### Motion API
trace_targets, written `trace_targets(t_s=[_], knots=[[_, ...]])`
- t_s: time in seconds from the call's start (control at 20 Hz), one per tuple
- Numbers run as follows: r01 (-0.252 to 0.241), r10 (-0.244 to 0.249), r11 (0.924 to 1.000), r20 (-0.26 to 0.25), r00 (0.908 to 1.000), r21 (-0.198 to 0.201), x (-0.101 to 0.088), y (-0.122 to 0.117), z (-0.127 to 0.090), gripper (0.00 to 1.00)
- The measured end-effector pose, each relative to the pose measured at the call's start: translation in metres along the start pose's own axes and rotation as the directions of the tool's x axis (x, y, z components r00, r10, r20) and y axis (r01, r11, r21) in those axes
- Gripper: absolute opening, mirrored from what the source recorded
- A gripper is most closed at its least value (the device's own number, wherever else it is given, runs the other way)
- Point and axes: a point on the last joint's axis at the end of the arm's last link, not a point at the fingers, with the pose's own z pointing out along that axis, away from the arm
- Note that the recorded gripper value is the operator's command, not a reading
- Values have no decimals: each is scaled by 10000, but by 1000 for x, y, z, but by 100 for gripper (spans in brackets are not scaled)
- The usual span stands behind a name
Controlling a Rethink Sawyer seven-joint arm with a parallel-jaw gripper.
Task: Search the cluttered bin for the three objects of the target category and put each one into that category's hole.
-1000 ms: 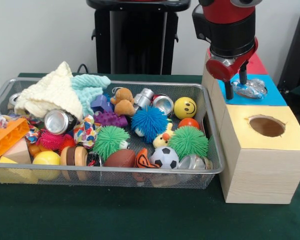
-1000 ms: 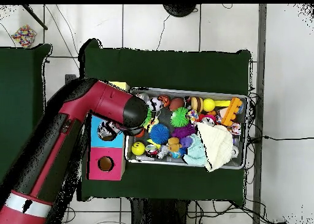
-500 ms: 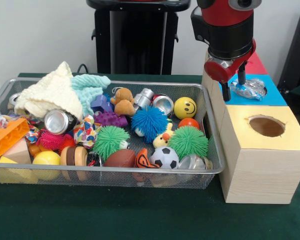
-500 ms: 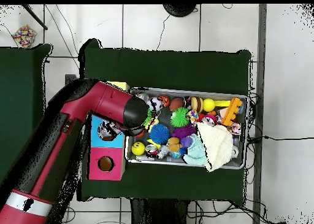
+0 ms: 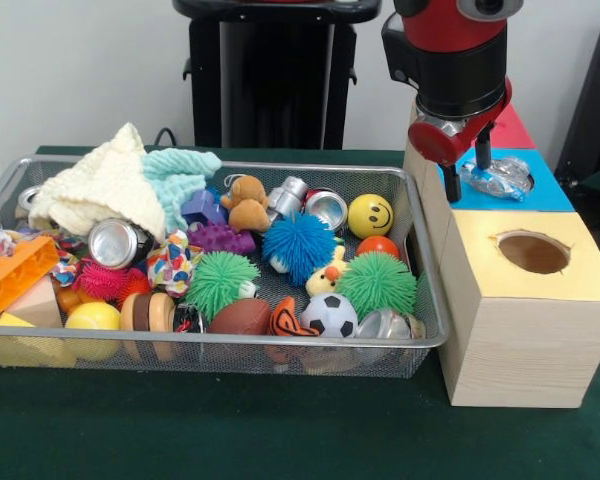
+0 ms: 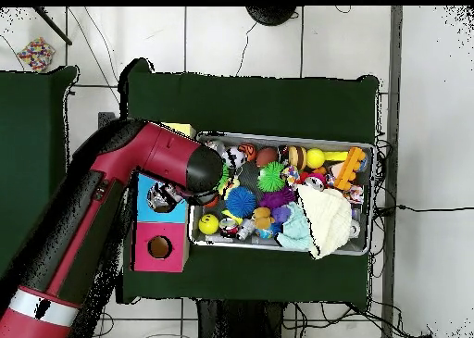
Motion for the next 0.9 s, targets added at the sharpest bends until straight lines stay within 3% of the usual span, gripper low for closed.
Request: trace_targets(t_s=[0.55, 0.9], knots=[[-11, 11, 10000, 33, 10000, -52, 0, 0, -4, 100], [18, -28, 9977, -146, 9999, -678, 1, 10, -8, 100]])
